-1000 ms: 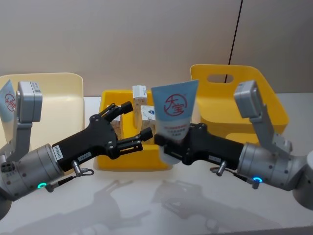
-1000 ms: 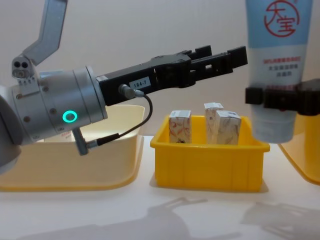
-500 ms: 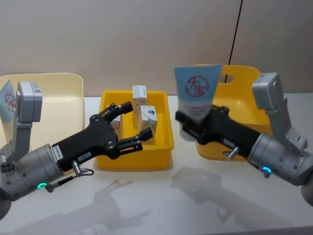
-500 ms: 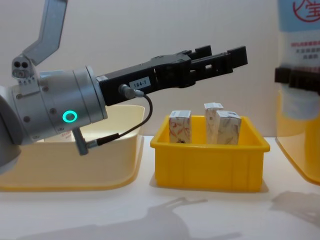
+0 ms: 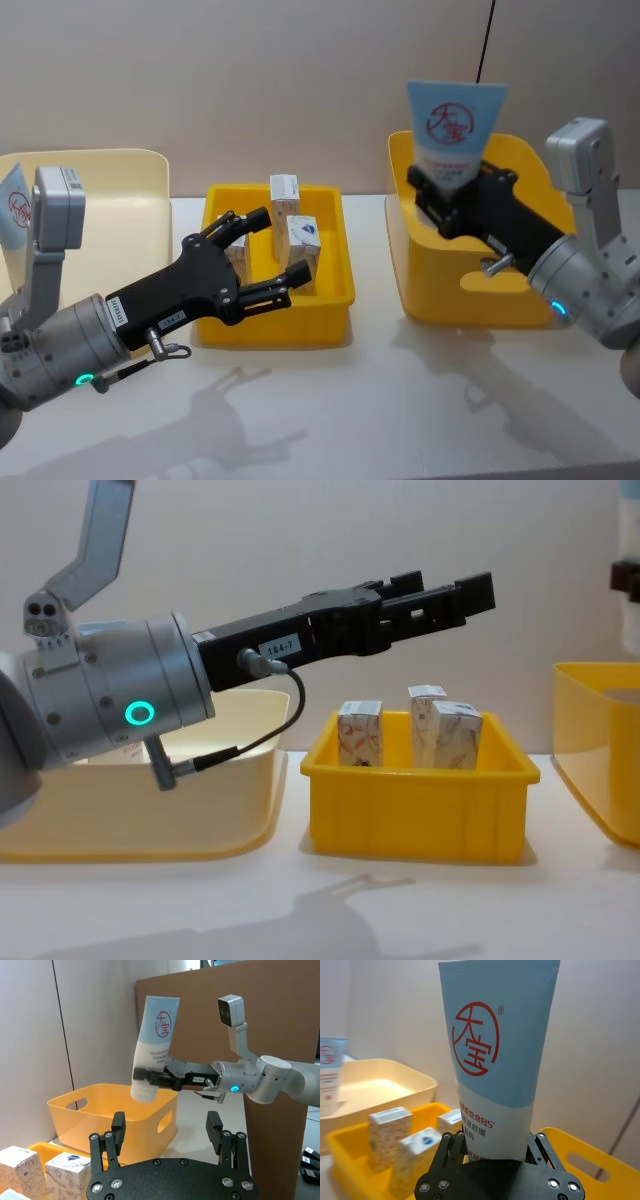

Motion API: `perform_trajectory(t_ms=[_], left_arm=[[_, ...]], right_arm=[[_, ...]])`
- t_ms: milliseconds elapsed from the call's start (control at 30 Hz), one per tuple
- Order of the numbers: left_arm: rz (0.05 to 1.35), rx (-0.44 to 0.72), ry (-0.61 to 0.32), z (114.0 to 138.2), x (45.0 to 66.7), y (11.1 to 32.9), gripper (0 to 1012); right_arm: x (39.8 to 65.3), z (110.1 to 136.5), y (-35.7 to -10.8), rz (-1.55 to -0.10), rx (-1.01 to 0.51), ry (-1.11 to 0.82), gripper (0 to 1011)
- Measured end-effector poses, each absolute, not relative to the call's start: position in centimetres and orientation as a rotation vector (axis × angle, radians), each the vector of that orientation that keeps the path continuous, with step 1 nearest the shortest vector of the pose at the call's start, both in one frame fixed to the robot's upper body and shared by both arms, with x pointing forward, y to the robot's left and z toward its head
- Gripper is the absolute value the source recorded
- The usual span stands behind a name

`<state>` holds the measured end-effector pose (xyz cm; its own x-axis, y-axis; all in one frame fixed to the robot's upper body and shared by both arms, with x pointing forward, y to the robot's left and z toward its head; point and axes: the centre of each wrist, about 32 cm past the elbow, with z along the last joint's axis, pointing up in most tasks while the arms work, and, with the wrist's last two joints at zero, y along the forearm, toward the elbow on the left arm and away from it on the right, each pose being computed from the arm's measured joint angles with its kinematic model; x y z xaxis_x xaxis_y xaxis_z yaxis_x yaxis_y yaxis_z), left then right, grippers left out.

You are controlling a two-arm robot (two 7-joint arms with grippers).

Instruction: Bimanual collaborative sorting of washing and personal care products

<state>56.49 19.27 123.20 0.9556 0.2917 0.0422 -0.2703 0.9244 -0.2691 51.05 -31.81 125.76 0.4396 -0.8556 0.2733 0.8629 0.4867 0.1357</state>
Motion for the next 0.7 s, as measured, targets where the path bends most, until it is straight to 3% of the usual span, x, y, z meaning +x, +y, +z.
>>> perform_trajectory(t_ms=[700], left_arm=[[0.289,-0.264,-0.082,123.2,56.5,19.3,1003]], right_arm=[[52.5,125.0,-32.5,-1.362,-0.097,-0.339,448]])
